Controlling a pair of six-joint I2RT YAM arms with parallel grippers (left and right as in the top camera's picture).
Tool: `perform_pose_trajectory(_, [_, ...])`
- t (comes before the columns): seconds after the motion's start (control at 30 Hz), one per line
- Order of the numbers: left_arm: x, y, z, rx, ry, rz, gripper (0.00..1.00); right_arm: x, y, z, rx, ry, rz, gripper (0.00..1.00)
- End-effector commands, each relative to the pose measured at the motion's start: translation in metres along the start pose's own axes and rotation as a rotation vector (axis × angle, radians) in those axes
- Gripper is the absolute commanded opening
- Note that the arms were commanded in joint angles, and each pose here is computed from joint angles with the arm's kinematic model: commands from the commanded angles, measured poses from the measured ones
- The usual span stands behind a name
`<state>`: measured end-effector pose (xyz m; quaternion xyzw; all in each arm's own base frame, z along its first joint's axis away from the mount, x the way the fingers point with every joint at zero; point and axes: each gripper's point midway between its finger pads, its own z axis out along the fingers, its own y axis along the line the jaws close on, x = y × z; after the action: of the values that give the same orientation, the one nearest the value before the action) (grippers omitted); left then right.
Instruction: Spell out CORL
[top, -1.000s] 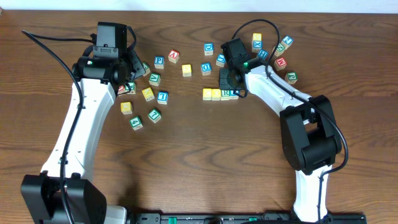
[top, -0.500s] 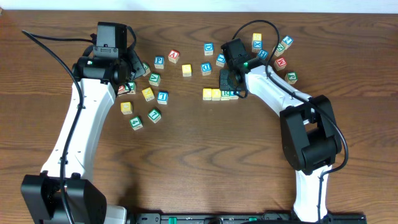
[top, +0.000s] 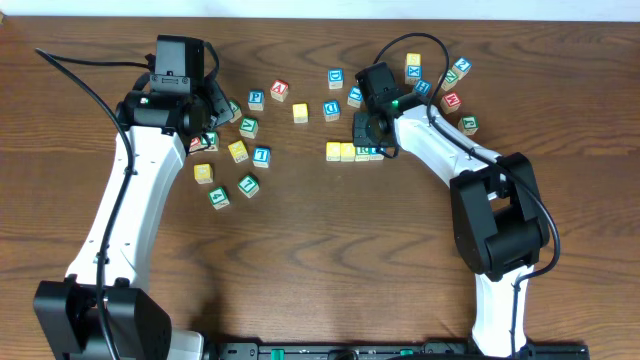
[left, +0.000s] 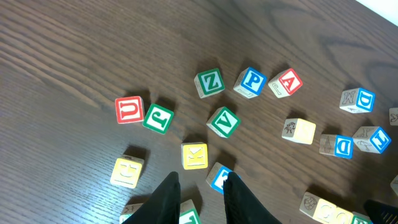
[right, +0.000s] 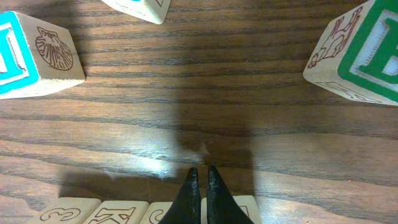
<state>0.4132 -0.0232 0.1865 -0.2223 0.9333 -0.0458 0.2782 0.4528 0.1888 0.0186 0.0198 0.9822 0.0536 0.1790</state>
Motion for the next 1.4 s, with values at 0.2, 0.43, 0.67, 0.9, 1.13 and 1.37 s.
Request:
perform_pose_trajectory(0.2, [0.005, 0.007, 0.005, -0.027, 0.012, 0.000, 0.25, -0.009, 0.001, -0.008, -0.015, -0.023, 0.020, 0.03])
perform_pose_trajectory(0.43, [0.005, 0.007, 0.005, -0.027, 0.012, 0.000, 0.25, -0.046, -0.007, -0.033, -0.032, -0.100, 0.061, 0.12])
perform_pose_trajectory(0.67, [0.005, 0.007, 0.005, -0.027, 0.012, 0.000, 0.25, -0.036, -0.031, -0.050, 0.009, -0.042, 0.099, 0.09])
perform_pose_trajectory(0.9, [0.006, 0.007, 0.008, -0.031, 0.018, 0.000, 0.25, 0.006, -0.048, -0.033, 0.065, 0.082, 0.112, 0.01])
perform_pose_trajectory(1.13, [0.007, 0.007, 0.010, -0.030, 0.024, 0.001, 0.25, 0.016, -0.049, -0.027, 0.063, 0.104, 0.117, 0.01])
perform_pose_trajectory(1.37, [0.007, 0.006, 0.010, -0.029, 0.024, 0.001, 0.25, 0.025, -0.045, -0.024, 0.061, 0.121, 0.102, 0.02])
